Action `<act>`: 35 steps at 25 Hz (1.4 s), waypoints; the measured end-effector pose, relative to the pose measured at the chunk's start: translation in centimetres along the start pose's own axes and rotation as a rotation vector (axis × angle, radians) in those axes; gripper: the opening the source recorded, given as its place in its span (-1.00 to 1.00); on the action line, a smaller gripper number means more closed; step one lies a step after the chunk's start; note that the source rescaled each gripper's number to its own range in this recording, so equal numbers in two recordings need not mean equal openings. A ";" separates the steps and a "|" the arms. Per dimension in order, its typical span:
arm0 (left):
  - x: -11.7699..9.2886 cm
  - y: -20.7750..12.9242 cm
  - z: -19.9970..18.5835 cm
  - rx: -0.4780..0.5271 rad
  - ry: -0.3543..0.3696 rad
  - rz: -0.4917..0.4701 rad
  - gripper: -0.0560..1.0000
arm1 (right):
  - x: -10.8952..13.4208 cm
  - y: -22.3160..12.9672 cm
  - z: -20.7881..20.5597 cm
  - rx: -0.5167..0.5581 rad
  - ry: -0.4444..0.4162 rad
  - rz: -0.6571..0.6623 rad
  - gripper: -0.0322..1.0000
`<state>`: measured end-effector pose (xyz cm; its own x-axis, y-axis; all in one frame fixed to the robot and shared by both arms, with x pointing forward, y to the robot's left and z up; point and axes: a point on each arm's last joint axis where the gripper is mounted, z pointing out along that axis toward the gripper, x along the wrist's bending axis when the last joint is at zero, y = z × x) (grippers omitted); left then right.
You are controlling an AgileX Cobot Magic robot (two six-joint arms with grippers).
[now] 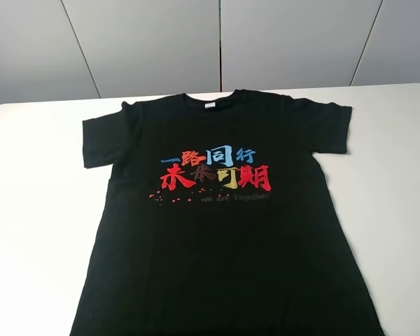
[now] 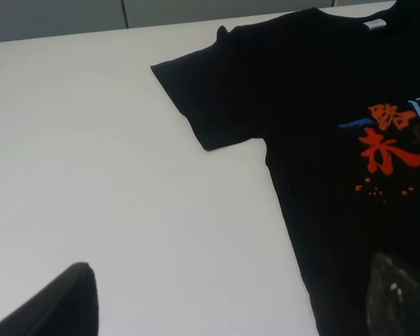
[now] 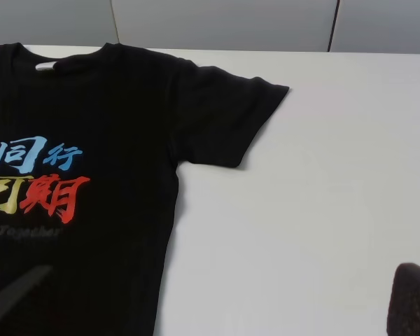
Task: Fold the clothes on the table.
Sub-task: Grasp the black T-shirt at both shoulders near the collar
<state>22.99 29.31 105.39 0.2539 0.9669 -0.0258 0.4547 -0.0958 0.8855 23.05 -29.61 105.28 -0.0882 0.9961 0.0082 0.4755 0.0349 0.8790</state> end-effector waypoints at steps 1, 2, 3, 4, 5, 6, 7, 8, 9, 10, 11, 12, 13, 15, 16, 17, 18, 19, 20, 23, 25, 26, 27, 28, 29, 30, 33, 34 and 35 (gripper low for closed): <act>0.0 0.0 0.0 0.000 0.000 0.000 1.00 | 0.0 0.0 0.0 0.000 0.000 0.000 1.00; 0.0 0.0 0.0 0.000 0.000 0.000 1.00 | 0.0 0.0 0.0 0.000 0.000 0.000 1.00; 0.0 0.0 0.0 0.000 0.000 0.000 1.00 | 0.0 0.0 0.0 0.000 0.000 0.000 1.00; 0.0 0.0 0.0 0.000 0.000 0.000 1.00 | 0.0 0.0 0.0 0.000 0.000 0.000 1.00; 0.0 0.0 0.0 0.000 0.000 0.000 1.00 | 0.0 0.0 0.0 0.000 0.000 0.000 1.00; 0.0 0.0 0.0 0.000 0.000 0.000 1.00 | 0.0 0.0 0.0 0.000 0.000 0.000 1.00; 0.0 0.0 0.0 0.000 0.000 0.000 1.00 | 0.0 0.0 0.0 0.000 0.000 0.000 1.00; 0.0 0.0 0.0 0.000 0.000 0.000 1.00 | 0.0 0.0 0.0 0.000 0.000 0.000 1.00; 0.0 0.0 0.0 0.000 0.000 0.000 1.00 | 0.0 0.0 0.0 0.000 0.000 0.000 1.00; 0.0 0.0 0.0 0.000 0.000 0.000 1.00 | 0.0 0.0 0.0 0.000 0.000 0.000 1.00; 0.0 0.0 0.0 0.000 0.000 0.000 1.00 | 0.0 0.0 0.0 0.000 0.000 0.000 1.00; 0.0 0.0 0.0 0.000 0.000 0.000 1.00 | 0.0 0.0 0.0 0.000 0.000 0.000 1.00; 0.0 0.0 0.0 0.000 0.000 0.000 1.00 | 0.0 0.0 0.0 0.000 0.000 0.000 1.00; 0.0 0.0 0.0 0.000 0.000 0.000 1.00 | 0.0 0.0 0.0 0.000 0.000 0.000 1.00; 0.0 0.0 0.0 0.000 0.000 0.000 1.00 | 0.0 0.0 0.0 0.000 0.000 0.000 1.00; 0.0 0.0 0.0 0.000 0.000 0.000 1.00 | 0.0 0.0 0.0 0.000 0.000 0.000 1.00; 0.0 0.0 0.0 0.000 0.000 0.000 1.00 | 0.0 0.0 0.0 0.000 0.000 0.000 1.00; 0.0 0.0 0.0 0.000 0.000 0.000 1.00 | 0.0 0.0 0.0 0.000 0.000 0.000 1.00; 0.0 0.0 0.0 0.000 0.002 0.001 1.00 | 0.0 0.0 0.0 0.000 0.000 0.000 1.00; 0.1 0.0 0.0 0.001 0.007 0.004 1.00 | 0.0 0.0 0.0 0.000 0.000 0.000 1.00; 0.1 0.0 0.0 0.001 0.007 0.004 1.00 | 0.0 0.0 0.0 0.000 0.000 0.000 1.00; 0.1 0.0 0.0 0.001 0.007 0.004 1.00 | 0.0 0.0 0.0 0.000 0.000 0.000 1.00; 0.1 0.0 0.0 0.001 0.007 0.004 1.00 | 0.0 0.0 0.0 0.000 0.000 0.000 1.00; 0.1 0.0 0.0 0.001 0.007 0.004 1.00 | 0.0 0.0 0.0 0.000 0.000 0.000 1.00; 0.1 0.0 0.0 0.001 0.007 0.004 1.00 | 0.0 0.0 0.0 0.000 0.000 0.000 1.00; 0.1 0.0 0.0 0.001 0.007 0.004 1.00 | 0.0 0.0 0.0 0.000 0.000 0.000 1.00; 0.1 0.0 0.0 0.001 0.007 0.004 1.00 | 0.0 0.0 0.0 0.000 0.000 0.000 1.00; 0.1 0.0 0.0 0.001 0.007 0.004 1.00 | 0.0 0.0 0.0 0.000 0.000 0.000 1.00; 0.1 0.0 0.0 0.001 0.007 0.004 1.00 | 0.0 0.0 0.0 0.000 0.000 0.000 1.00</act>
<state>23.01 29.37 105.39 0.2495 0.9682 -0.0192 0.4543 -0.0995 0.8853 23.05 -29.61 105.28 -0.0882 0.9961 0.0082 0.4755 0.0349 0.8790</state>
